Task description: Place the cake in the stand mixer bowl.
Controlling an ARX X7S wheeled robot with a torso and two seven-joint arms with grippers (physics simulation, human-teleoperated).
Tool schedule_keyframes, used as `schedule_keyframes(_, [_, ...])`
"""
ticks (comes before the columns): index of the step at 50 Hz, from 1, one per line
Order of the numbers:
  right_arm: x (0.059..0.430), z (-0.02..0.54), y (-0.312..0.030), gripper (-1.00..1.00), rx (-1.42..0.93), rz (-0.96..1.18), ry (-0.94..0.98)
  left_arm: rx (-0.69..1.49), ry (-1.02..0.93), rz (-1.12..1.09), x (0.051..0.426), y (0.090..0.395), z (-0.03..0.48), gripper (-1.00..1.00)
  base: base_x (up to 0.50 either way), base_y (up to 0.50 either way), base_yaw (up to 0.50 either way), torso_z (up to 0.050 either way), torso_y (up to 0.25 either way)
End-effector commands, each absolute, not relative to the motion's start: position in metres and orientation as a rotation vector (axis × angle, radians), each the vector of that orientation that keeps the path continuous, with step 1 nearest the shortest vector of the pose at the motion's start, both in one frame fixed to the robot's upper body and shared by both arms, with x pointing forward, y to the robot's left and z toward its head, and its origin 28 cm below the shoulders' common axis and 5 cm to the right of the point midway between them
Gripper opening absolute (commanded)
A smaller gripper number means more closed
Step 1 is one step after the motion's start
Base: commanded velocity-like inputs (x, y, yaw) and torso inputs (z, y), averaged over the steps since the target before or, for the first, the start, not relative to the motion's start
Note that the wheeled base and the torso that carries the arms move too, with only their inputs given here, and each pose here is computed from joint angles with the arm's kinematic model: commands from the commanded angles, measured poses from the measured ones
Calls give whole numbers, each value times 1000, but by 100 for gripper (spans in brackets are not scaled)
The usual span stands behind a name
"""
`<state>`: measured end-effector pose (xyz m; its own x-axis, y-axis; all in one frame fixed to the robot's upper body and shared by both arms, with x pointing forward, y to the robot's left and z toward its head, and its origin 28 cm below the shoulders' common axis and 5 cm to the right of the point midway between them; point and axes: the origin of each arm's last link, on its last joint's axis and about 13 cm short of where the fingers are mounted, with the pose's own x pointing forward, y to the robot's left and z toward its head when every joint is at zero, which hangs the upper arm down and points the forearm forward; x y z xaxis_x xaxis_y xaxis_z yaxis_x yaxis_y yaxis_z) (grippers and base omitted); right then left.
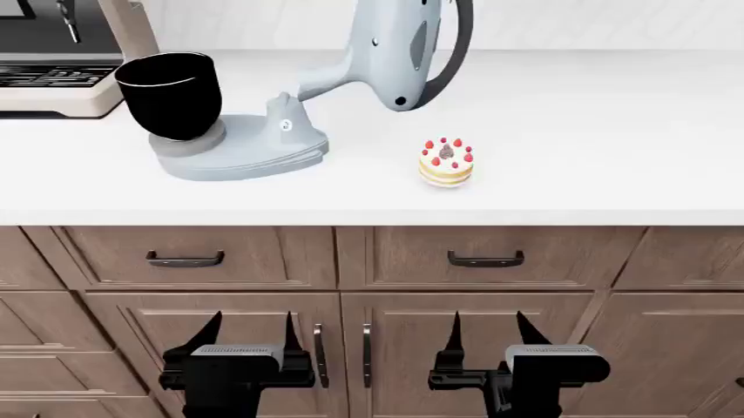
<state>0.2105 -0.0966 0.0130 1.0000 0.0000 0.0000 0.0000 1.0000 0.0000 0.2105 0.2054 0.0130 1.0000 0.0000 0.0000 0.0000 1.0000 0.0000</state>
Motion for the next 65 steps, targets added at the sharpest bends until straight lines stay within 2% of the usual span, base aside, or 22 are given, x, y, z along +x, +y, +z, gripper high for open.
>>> schedule_keyframes(1, [211, 14, -98, 100, 6, -24, 18, 7, 13, 2, 210, 205, 13, 100, 0, 0, 0, 0, 0])
schedule_keyframes(11, [211, 12, -99, 100, -11, -49, 29, -20, -2, -19, 208, 206, 15, 100, 0, 0, 0, 35, 0])
schedule_keyframes(30, [211, 15, -100, 100, -41, -47, 54, 3, 0, -26, 205, 206, 22, 100, 25, 467, 0, 50, 0])
schedule_keyframes(33, [211, 39, -104, 100, -41, -28, 63, -32, 13, -74, 203, 208, 47, 100, 0, 0, 0, 50, 0])
schedule_keyframes(38, [203, 111, -115, 100, -100, -9, 14, 45, 31, -148, 201, 217, 137, 100, 0, 0, 0, 50, 0])
schedule_keyframes(40, [202, 127, -117, 100, -164, -50, -13, 42, 55, -159, 199, 222, 160, 100, 0, 0, 0, 50, 0])
schedule_keyframes(43, [193, 159, -125, 100, -131, -38, -23, 3, 66, -157, 195, 230, 189, 100, 0, 0, 0, 50, 0])
schedule_keyframes(46, [184, 179, -127, 100, -134, -12, -30, 10, 61, -163, 190, 232, 199, 100, 0, 0, 0, 50, 0])
schedule_keyframes(48, [183, 189, -130, 100, -134, 3, -22, 27, 65, -56, 192, 242, 210, 100, 0, 0, 0, 50, 0])
schedule_keyframes(51, [176, 197, -131, 100, -177, 30, 11, 23, 97, -7, 190, 241, 223, 100, 0, 0, 0, 50, 0])
schedule_keyframes(55, [172, 210, -137, 100, -199, -10, 21, 14, 183, -293, 160, 239, 246, 100, 0, 0, 0, 19, 0])
schedule_keyframes(57, [172, 216, -142, 100, -140, 137, 55, 17, 176, -254, 158, 243, 254, 100, 0, 0, 0, 0, 0])
schedule_keyframes(58, [173, 223, -147, 100, -166, 70, 26, 87, 147, -216, 158, 248, 259, 100, 0, 0, 0, 0, 0])
schedule_keyframes(59, [174, 227, -152, 100, -144, 104, 70, 45, 191, -278, 157, 252, 264, 100, 0, 0, 0, 0, 0])
schedule_keyframes(60, [173, 233, -156, 100, -168, 155, 89, 95, 192, -302, 157, 256, 270, 100, 0, 0, 0, 0, 0])
schedule_keyframes(63, [177, 237, -162, 100, -221, 184, 201, 139, 282, -320, 157, 263, 278, 100, 0, 0, 0, 0, 0])
schedule_keyframes(65, [178, 237, -165, 100, -273, 189, 207, 161, 315, -328, 153, 267, 283, 100, 0, 0, 0, 0, 0])
